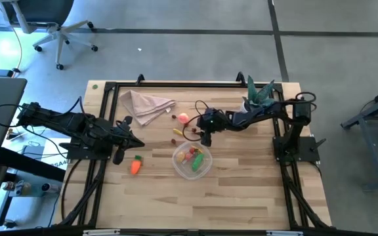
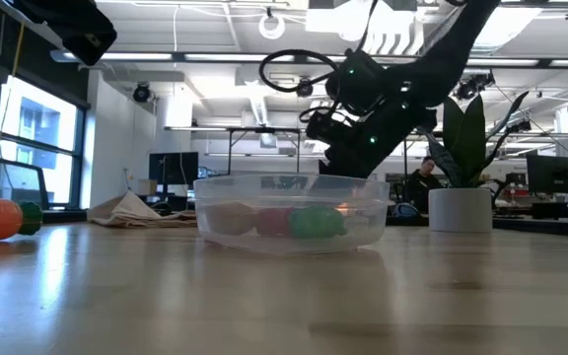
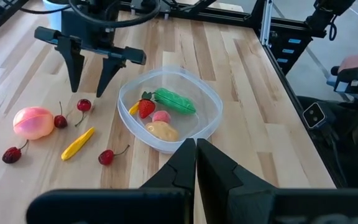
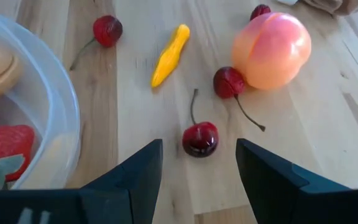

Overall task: Pick and placing Produce into tupperware
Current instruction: Put the red cherry into the transparent bin

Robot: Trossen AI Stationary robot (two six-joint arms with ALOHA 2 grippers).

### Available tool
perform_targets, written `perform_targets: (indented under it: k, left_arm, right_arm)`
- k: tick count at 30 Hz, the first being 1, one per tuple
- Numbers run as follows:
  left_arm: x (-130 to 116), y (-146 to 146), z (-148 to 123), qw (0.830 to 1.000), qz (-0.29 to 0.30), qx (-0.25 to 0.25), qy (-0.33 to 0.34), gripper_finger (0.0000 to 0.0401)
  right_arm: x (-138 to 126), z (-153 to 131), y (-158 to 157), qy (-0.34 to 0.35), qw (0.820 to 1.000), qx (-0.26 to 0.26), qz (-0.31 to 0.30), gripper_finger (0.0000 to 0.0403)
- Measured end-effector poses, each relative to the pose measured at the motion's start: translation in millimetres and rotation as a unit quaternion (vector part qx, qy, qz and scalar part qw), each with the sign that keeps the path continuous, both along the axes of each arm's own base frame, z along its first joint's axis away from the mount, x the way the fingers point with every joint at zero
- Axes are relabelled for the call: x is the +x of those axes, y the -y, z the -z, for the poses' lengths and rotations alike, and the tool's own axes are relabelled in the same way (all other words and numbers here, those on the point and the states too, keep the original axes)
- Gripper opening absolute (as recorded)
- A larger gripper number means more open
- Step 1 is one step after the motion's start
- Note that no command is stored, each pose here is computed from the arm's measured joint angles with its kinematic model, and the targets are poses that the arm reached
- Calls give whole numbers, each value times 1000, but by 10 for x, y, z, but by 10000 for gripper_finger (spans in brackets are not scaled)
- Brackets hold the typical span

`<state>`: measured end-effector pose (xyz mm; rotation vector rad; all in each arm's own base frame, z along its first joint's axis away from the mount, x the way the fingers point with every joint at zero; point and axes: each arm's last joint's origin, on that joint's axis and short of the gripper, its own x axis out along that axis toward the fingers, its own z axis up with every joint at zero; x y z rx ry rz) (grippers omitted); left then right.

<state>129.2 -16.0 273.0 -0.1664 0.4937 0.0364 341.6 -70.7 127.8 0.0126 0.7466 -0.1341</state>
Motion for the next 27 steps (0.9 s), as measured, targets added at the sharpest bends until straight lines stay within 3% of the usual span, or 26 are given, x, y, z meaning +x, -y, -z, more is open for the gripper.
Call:
perform_targets:
  k: [27]
  left_arm:
    - [0, 0, -1, 1000, 0, 0, 0, 5]
  right_arm:
    - [25, 158, 8, 40, 999, -5, 6, 197]
